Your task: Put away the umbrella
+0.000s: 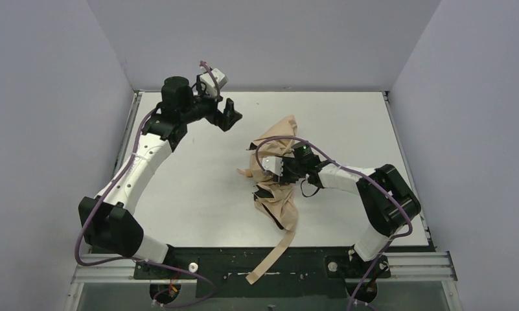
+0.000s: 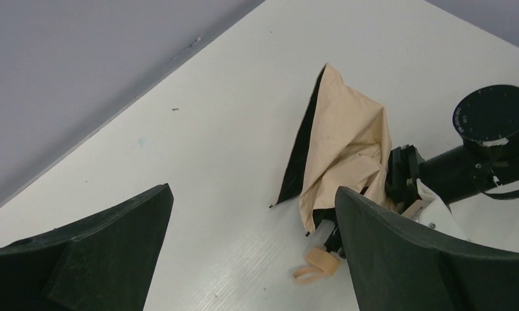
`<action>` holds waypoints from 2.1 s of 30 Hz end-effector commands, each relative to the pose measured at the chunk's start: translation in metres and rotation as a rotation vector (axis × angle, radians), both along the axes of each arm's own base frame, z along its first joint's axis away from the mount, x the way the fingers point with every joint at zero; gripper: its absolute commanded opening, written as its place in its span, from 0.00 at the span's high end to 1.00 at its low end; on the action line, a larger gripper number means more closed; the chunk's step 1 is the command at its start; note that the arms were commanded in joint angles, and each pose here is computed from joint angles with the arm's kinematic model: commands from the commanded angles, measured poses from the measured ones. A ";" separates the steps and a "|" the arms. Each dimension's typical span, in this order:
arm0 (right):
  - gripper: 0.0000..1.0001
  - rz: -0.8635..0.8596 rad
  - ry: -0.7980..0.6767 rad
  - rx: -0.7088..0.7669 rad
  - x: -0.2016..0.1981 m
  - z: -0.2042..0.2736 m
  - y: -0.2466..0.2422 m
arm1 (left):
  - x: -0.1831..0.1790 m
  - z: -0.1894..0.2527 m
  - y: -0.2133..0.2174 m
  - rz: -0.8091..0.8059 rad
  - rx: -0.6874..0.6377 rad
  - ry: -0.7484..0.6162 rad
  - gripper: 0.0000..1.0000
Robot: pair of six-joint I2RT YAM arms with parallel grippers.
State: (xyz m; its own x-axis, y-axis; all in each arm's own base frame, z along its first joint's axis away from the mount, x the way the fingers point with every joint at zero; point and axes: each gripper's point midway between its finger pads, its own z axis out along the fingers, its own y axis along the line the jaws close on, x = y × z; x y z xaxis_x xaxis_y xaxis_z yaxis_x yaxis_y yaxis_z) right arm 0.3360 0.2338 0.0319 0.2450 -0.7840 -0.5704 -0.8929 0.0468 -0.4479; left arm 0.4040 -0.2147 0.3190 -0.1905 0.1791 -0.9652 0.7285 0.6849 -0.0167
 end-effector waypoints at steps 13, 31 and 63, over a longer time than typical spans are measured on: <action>0.65 0.055 -0.094 -0.038 0.000 0.002 0.002 | -0.030 -0.123 -0.079 -0.464 0.139 0.147 0.03; 0.66 0.036 -0.205 0.018 0.008 0.017 0.008 | -0.079 -0.235 -0.110 -0.641 0.292 0.336 0.03; 0.55 -0.008 -0.419 0.277 0.019 0.064 0.037 | -0.111 -0.309 -0.110 -0.669 0.319 0.558 0.37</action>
State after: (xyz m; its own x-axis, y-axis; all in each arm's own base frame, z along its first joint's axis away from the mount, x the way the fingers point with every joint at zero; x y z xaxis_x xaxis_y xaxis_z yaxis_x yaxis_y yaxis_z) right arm 0.3409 0.2467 0.0389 0.3845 -0.7228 -0.5742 -0.7397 0.1310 -0.6601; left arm 0.3228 -0.3276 0.0360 -0.3121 0.6138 -0.7251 0.9489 0.1636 -0.2699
